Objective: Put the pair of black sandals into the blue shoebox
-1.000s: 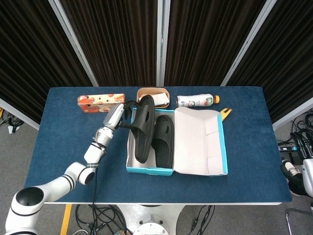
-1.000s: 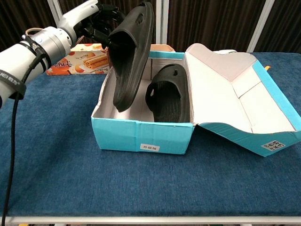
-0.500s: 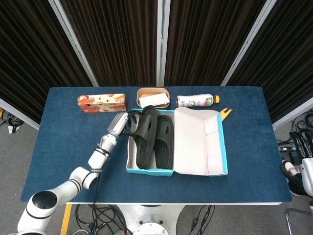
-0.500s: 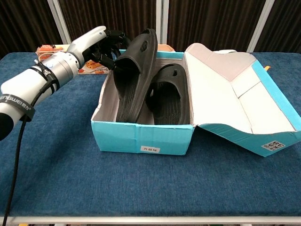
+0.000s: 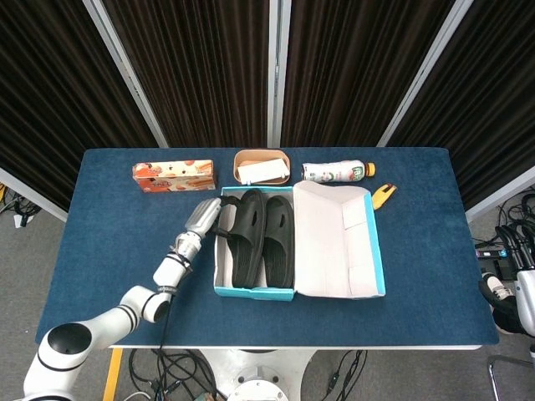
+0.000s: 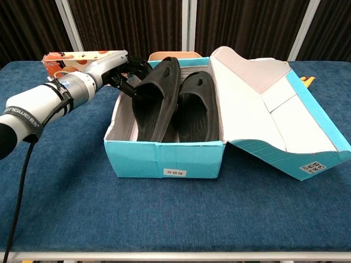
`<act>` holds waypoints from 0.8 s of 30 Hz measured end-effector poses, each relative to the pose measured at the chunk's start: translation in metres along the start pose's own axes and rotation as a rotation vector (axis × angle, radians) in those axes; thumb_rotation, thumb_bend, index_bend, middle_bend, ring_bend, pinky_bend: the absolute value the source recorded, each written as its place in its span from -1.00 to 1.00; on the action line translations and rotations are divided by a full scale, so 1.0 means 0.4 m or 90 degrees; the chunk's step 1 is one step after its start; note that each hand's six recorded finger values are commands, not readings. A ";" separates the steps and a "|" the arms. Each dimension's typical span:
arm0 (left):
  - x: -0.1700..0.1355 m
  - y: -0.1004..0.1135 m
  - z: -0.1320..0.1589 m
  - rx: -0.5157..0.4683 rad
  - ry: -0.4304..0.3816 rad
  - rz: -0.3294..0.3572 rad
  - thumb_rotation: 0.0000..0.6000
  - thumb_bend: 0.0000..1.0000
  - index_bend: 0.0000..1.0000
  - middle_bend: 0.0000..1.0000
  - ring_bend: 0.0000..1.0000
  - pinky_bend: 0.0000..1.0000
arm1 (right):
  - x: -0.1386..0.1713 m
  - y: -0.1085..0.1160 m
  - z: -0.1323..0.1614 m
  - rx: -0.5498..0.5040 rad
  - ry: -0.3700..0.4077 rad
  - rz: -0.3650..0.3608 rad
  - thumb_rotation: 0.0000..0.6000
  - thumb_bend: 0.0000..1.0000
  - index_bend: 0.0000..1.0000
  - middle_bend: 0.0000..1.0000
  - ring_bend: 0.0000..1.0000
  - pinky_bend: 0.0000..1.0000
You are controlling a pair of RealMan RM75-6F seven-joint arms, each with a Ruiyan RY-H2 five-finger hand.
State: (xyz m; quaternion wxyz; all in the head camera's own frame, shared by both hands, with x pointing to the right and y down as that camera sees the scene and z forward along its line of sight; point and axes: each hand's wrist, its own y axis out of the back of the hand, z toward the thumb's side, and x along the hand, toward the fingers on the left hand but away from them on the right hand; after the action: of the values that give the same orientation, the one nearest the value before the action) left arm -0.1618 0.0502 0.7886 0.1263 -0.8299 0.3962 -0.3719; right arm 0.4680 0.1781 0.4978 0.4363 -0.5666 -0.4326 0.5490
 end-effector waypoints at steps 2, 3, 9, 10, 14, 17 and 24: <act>-0.001 -0.003 -0.002 0.009 0.008 -0.004 1.00 -1.00 0.02 0.11 -0.50 -0.24 | 0.000 0.001 -0.001 0.000 -0.001 -0.001 1.00 -0.74 -0.97 -0.79 -1.00 -0.85; -0.001 -0.005 -0.003 0.016 0.013 -0.009 1.00 -1.00 -0.01 0.08 -0.52 -0.26 | 0.001 0.002 -0.001 0.000 -0.002 -0.001 1.00 -0.74 -0.97 -0.79 -1.00 -0.85; -0.009 -0.020 -0.003 0.040 0.032 -0.042 1.00 -1.00 -0.33 -0.15 -0.66 -0.32 | 0.005 0.001 -0.002 -0.002 -0.001 -0.001 1.00 -0.74 -0.97 -0.79 -1.00 -0.85; -0.011 -0.021 -0.001 0.043 0.033 -0.046 1.00 -1.00 -0.40 -0.21 -0.69 -0.33 | 0.005 0.002 -0.002 -0.002 -0.001 -0.001 1.00 -0.74 -0.97 -0.79 -1.00 -0.85; -0.019 -0.023 0.006 0.066 0.030 -0.064 1.00 -1.00 -0.71 -0.57 -0.84 -0.36 | 0.005 0.003 -0.002 -0.003 0.001 -0.002 1.00 -0.74 -0.97 -0.79 -1.00 -0.85; -0.024 -0.019 0.014 0.092 0.023 -0.067 1.00 -1.00 -0.78 -0.73 -0.92 -0.40 | 0.007 0.004 -0.003 -0.004 0.002 -0.002 1.00 -0.73 -0.97 -0.79 -1.00 -0.85; -0.037 0.003 0.044 0.147 -0.004 -0.056 1.00 -1.00 -0.82 -0.88 -1.00 -0.55 | 0.013 0.007 -0.006 -0.007 0.004 -0.004 1.00 -0.70 -0.97 -0.79 -1.00 -0.85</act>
State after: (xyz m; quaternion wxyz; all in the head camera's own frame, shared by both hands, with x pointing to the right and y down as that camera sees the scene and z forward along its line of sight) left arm -0.1560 0.0589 0.7682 0.2062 -0.8273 0.3137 -0.4179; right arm 0.4706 0.1822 0.4938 0.4362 -0.5694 -0.4358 0.5438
